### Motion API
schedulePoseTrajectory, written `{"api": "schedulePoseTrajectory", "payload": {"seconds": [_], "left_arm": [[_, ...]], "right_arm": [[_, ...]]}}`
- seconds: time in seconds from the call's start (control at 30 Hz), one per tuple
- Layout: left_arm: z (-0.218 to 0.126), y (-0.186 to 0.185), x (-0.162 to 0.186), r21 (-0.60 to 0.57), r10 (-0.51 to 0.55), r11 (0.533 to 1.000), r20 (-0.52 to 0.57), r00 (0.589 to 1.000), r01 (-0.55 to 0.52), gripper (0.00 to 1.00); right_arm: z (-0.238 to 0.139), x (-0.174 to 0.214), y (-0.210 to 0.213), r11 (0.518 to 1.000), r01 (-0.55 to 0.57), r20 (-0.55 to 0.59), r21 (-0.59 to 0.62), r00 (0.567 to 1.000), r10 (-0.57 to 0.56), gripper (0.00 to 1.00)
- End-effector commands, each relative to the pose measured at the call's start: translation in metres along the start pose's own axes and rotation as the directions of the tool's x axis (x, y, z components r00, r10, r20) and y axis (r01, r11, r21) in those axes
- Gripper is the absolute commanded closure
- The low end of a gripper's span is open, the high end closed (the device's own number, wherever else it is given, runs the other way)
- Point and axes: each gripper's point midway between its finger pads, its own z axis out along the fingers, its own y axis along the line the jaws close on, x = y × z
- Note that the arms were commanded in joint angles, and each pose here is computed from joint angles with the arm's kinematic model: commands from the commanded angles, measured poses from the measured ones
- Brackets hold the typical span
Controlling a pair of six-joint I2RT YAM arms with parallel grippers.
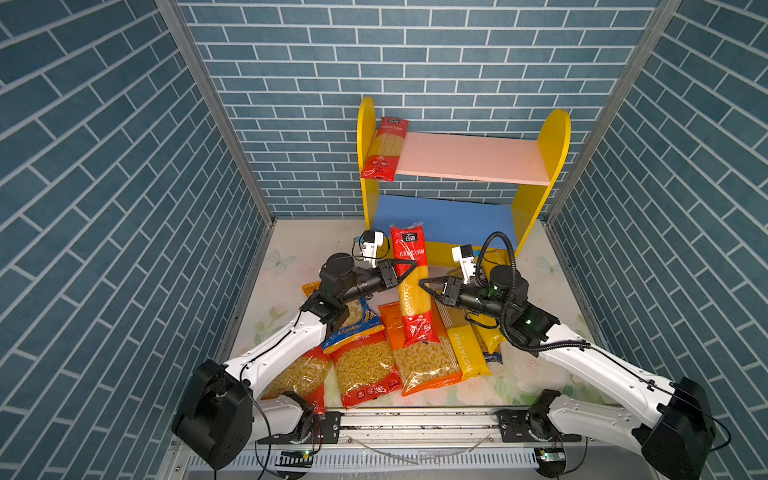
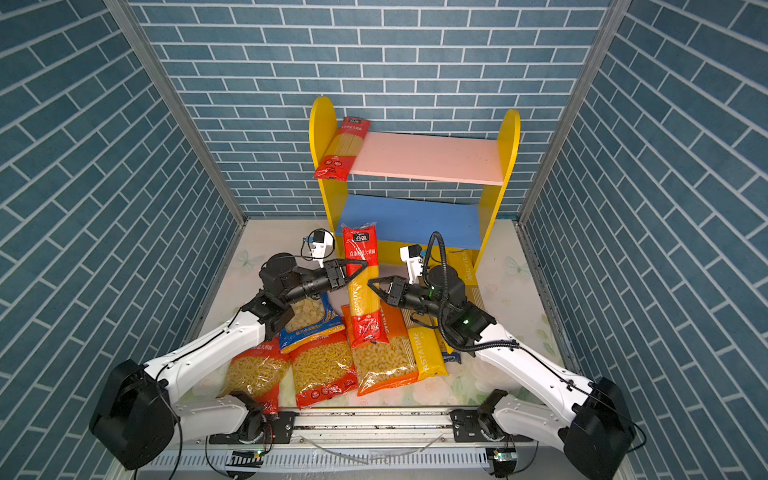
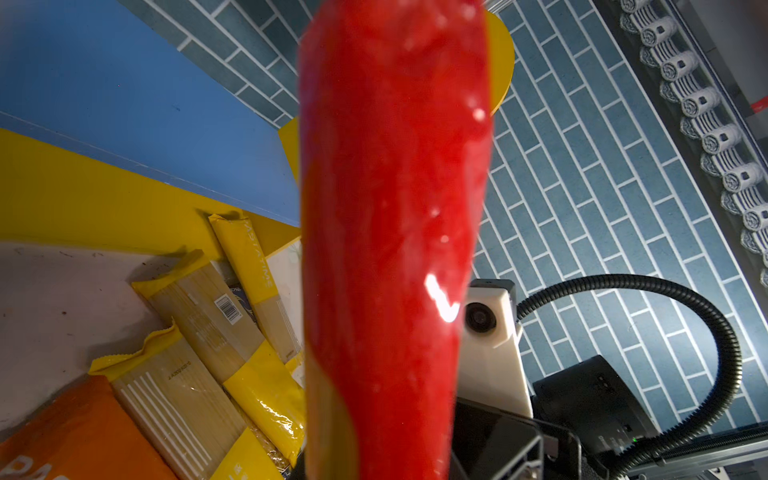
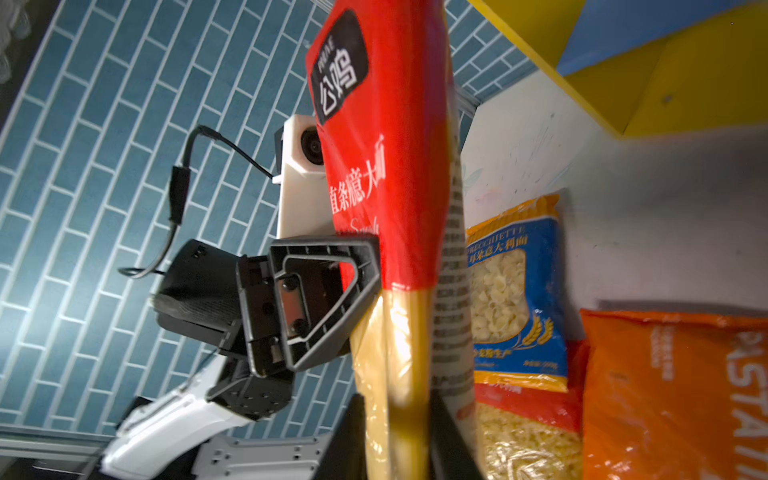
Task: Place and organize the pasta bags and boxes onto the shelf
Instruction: 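Close the left gripper on the red pack's upper end while the right holds it, then raise the red pack onto the pink board with the right gripper while the left releases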
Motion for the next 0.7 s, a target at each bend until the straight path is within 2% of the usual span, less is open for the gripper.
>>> {"api": "schedulePoseTrajectory", "payload": {"seconds": [0.0, 0.13, 0.3, 0.37, 0.43, 0.57, 0.67], "left_arm": [[0.002, -0.038, -0.012, 0.13, 0.041, 0.991, 0.017, 0.999, -0.043, 0.75], [-0.005, -0.045, -0.031, 0.144, 0.025, 0.989, 0.062, 0.998, -0.034, 0.75], [-0.034, -0.051, -0.088, 0.162, -0.028, 0.987, 0.259, 0.965, -0.015, 0.8], [-0.038, -0.056, -0.1, 0.182, -0.039, 0.983, 0.301, 0.953, -0.017, 0.82], [-0.035, -0.066, -0.104, 0.214, -0.046, 0.977, 0.296, 0.954, -0.02, 0.82], [-0.036, -0.079, -0.108, 0.276, -0.077, 0.961, 0.295, 0.952, -0.008, 0.83], [-0.039, -0.089, -0.109, 0.286, -0.067, 0.958, 0.297, 0.953, -0.022, 0.83]], "right_arm": [[-0.005, -0.014, 0.036, 0.992, 0.055, 0.058, -0.116, 0.997, -0.049, 0.58], [-0.014, -0.006, 0.018, 0.996, 0.057, 0.074, -0.063, 0.996, -0.052, 0.4], [-0.026, 0.012, -0.01, 1.0, 0.028, 0.064, 0.012, 0.998, -0.029, 0.16], [-0.027, 0.02, -0.014, 1.0, 0.006, 0.05, 0.01, 0.999, -0.006, 0.12], [-0.024, 0.027, -0.011, 1.0, 0.008, 0.026, -0.006, 1.0, -0.008, 0.08], [-0.019, 0.034, -0.009, 0.999, 0.034, -0.018, 0.003, 0.999, -0.034, 0.05], [-0.017, 0.033, -0.019, 0.999, 0.029, 0.001, 0.029, 1.0, -0.029, 0.05]]}}
